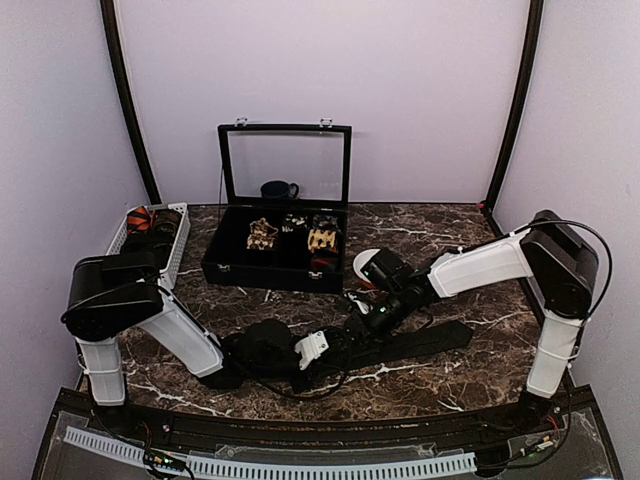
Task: Roll the ties
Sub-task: Roll the tie at the center of the board.
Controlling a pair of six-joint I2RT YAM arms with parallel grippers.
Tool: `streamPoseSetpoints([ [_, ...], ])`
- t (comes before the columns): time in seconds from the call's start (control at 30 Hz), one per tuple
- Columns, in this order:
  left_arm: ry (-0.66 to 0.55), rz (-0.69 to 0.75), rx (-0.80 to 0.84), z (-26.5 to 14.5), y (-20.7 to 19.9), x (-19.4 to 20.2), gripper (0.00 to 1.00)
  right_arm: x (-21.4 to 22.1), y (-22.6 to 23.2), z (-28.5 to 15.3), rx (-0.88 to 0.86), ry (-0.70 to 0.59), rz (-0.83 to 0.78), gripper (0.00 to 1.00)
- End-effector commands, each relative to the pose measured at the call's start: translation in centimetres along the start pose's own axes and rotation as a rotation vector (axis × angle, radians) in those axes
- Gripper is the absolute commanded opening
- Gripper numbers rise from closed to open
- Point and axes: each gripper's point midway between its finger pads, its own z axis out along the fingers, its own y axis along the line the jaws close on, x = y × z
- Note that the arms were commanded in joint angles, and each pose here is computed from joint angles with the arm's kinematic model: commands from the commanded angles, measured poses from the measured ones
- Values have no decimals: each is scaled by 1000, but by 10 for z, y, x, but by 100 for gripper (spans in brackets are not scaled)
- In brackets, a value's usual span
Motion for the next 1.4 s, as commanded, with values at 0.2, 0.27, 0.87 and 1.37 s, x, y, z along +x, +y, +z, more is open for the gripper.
streamPoseSetpoints([
  [0.2,212,6,10,-7,-6,57,30,7,-21,16,88,51,36,3],
  [0.27,206,-3,9,-7,-6,55,35,12,-27,17,94,61,33,0],
  [0.87,-130,-113,87,-11,-20,9,69,44,-113,20,122,53,48,0],
  [1.37,-155,-140,54,16,-14,12,53,52,-135,27,167,89,58,0],
])
